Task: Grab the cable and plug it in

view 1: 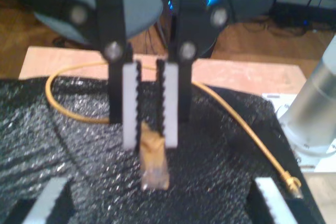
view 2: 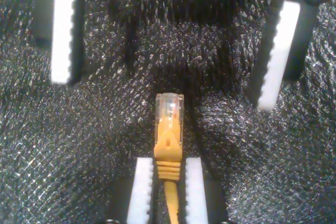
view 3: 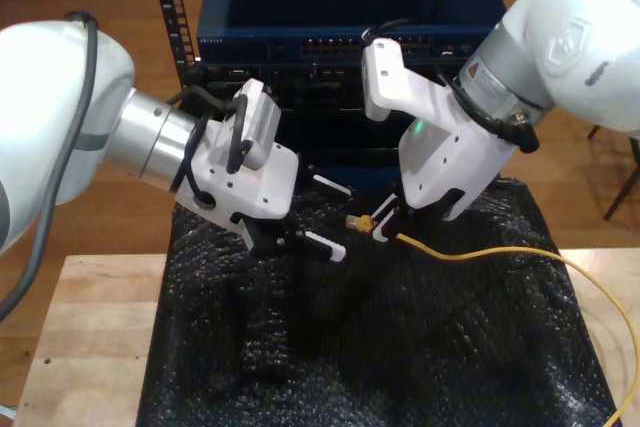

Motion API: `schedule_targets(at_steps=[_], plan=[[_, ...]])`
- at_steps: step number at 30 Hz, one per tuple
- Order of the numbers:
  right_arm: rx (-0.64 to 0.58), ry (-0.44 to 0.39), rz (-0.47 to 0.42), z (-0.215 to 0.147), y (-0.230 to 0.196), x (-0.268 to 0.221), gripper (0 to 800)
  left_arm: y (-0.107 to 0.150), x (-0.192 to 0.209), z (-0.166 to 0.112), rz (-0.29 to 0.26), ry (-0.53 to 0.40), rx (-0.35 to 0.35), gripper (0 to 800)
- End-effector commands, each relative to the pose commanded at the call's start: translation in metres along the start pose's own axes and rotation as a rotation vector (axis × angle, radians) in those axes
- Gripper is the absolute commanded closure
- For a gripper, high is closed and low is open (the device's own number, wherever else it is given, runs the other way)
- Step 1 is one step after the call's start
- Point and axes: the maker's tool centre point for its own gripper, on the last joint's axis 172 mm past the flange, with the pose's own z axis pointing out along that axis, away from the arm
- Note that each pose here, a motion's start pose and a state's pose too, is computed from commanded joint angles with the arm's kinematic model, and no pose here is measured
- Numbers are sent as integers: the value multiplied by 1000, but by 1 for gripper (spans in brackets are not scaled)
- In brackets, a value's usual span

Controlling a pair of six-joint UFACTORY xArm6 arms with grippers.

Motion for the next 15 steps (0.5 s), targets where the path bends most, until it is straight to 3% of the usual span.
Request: schedule_targets(at_steps=[15], plan=[[-6, 37, 46, -9, 5, -4, 793, 6, 6, 1, 1, 25, -19, 191]])
